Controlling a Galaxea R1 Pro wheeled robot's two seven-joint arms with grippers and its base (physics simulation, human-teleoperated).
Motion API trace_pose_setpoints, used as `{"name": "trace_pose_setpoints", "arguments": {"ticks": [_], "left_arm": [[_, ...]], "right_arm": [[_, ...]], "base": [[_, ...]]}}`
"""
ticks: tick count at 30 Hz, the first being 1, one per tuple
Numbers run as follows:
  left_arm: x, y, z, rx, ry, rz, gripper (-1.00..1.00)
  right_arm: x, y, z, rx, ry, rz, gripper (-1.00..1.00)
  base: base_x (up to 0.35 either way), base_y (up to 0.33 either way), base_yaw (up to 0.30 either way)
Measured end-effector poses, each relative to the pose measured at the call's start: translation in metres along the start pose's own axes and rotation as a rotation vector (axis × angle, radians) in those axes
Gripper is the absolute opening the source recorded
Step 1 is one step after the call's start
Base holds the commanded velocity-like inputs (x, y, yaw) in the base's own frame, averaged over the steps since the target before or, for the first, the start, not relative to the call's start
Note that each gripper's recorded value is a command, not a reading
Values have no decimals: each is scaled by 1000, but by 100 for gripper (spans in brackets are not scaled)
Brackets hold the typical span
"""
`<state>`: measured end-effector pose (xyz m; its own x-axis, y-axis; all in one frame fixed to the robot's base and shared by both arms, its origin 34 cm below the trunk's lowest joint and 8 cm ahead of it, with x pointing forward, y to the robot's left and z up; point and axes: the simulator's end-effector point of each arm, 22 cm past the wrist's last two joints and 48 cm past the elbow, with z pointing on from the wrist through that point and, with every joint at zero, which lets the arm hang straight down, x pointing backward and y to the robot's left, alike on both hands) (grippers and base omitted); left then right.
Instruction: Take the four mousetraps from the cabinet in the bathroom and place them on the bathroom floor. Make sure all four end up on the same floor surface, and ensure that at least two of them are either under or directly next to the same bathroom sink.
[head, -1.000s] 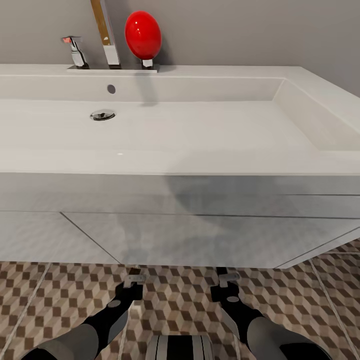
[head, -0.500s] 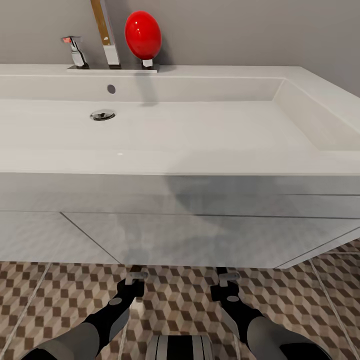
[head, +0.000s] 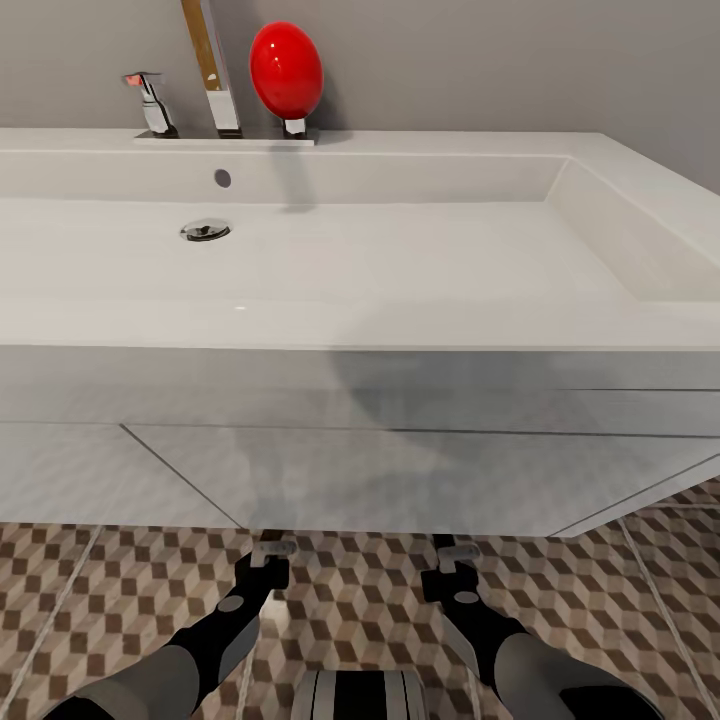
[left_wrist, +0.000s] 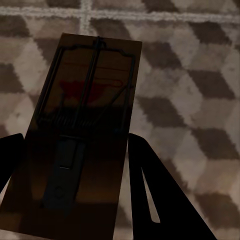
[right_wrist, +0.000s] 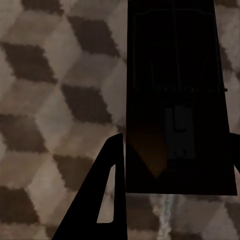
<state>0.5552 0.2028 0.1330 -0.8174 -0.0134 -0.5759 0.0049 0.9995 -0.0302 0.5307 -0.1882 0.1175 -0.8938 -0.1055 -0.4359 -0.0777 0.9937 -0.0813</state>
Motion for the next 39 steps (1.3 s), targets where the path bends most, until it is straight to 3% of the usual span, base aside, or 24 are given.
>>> {"name": "trace_pose_setpoints", "arguments": {"ticks": [27, 39], "left_arm": [[0, 0, 0, -5, 2, 16, -100], [17, 0, 5, -3, 31, 20, -100]], "right_arm": [[0, 0, 0, 1, 1, -3, -100], [16, 2, 7, -2, 30, -2, -100]], "base": [[0, 0, 0], [0, 0, 0]]}}
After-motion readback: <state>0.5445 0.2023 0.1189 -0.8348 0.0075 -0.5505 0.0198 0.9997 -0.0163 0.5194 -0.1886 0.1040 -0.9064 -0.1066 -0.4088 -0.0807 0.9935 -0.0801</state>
